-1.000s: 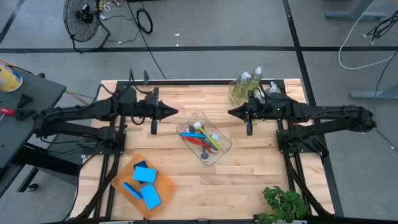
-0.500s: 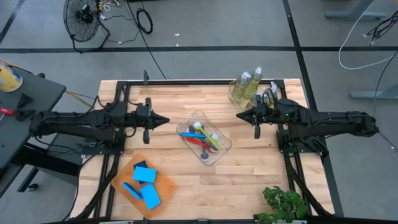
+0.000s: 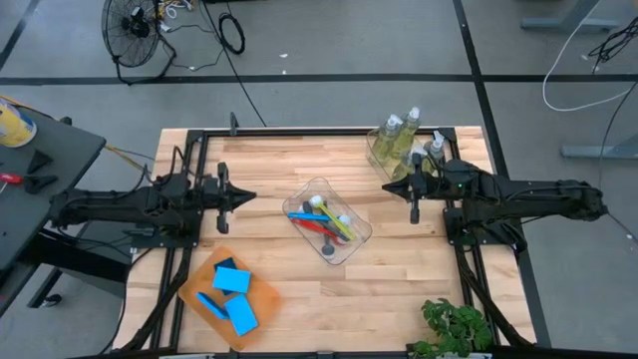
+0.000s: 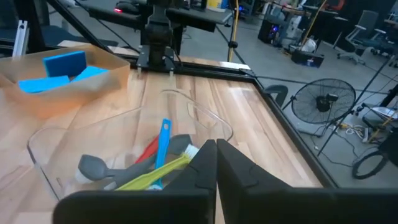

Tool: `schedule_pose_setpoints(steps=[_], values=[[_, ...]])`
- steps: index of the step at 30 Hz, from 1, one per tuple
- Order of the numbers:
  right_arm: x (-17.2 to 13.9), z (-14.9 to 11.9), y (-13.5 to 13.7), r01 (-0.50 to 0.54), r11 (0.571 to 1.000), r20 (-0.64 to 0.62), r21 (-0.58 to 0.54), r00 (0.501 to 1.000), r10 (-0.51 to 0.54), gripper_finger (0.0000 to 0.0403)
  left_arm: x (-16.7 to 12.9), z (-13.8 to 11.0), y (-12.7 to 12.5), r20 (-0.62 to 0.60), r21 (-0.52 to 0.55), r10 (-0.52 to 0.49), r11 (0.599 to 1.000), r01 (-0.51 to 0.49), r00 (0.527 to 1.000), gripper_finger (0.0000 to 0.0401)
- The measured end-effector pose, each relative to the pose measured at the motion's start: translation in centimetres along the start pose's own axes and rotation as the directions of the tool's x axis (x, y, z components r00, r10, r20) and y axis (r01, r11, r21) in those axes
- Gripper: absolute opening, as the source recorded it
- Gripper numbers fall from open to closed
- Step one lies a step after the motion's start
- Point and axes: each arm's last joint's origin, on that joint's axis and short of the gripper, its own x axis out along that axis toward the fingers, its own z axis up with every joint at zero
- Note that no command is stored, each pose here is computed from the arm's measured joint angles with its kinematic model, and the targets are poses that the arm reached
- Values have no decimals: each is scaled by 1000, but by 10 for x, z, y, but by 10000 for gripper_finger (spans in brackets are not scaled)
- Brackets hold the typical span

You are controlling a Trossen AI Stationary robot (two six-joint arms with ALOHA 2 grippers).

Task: Pick & Place Kitchen Sink Supplies
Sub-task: Return to Home Position

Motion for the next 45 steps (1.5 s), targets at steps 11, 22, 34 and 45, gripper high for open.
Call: schedule_pose_setpoints(steps=[11, 22, 34, 45], values=[[0, -1, 0, -5, 999, -10, 53, 1000, 6, 8, -11, -30, 1, -3, -7, 3, 1000, -3, 1000, 9], [-1, -2, -7, 0, 1000, -6, -23, 1000, 0, 8, -16, -34, 1, 17, 4, -7, 1000, 7, 1000, 13], [-1, 1, -7, -92, 995, 39, 36, 995, 91, 8, -15, -35, 1, -1, -27, 9, 1000, -9, 1000, 14], [-1, 0, -8, -47, 996, 30, 73, 999, 45, 8, -15, -35, 1, 0, -26, 6, 1000, -6, 1000, 14]])
